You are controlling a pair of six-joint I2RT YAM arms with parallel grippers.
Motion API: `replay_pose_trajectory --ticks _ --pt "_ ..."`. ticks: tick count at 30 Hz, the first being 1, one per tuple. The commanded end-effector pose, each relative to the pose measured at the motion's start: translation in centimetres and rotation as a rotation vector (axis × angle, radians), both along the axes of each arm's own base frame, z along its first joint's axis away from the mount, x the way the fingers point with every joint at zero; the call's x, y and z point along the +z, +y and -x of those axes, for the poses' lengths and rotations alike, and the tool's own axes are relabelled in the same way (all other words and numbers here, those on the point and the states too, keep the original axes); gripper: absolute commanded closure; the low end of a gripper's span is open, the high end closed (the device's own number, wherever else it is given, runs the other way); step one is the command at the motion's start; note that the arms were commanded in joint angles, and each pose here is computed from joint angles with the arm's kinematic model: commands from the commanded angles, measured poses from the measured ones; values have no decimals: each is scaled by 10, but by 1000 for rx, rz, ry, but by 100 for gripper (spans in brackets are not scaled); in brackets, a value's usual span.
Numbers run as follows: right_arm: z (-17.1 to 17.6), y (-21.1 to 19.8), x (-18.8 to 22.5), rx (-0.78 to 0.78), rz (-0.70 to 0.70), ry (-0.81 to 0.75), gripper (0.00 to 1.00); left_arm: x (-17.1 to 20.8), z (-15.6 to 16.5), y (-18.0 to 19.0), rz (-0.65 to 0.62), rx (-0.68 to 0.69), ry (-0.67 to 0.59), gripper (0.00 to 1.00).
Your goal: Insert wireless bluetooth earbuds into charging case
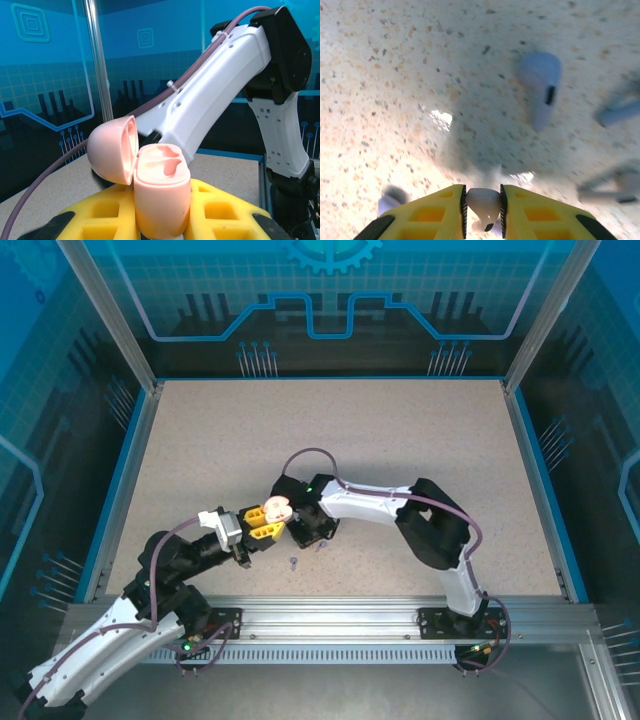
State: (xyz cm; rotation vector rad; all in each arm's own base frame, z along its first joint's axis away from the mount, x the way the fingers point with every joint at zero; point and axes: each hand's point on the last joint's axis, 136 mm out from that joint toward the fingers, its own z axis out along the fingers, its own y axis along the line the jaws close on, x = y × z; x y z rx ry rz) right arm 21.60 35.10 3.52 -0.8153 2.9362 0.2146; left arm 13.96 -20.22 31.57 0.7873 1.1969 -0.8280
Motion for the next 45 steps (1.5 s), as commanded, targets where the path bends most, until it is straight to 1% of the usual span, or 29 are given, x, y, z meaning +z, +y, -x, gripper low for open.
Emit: replay_pose_trajectory --ticks 1,6,13,17,21,25,28,34,45 --pt "-17 -9 37 4 -73 -104 75 14 3 4 44 4 -13 100" --pt "-24 -35 75 -11 -153 -189 75 9 -1 1 55 6 6 100" --pt "-30 -70 152 -6 -334 -364 75 -1 -16 -12 56 -2 52 100" --pt "-25 -86 202 34 -429 -499 75 -8 -26 -24 60 -20 96 100" --pt "-15 -95 243 79 -512 -617 75 -15 -36 -36 63 -44 139 100" --pt "-1 -98 276 144 -600 -688 76 -20 -44 -47 63 -62 166 100" --pt "9 -95 289 194 -638 -719 76 -25 -48 -53 59 -74 180 100" --pt "22 -79 296 269 -650 -734 76 -29 -53 -61 62 -94 188 100" --pt "23 -49 302 336 -638 -739 76 -32 -51 -68 28 -121 128 100"
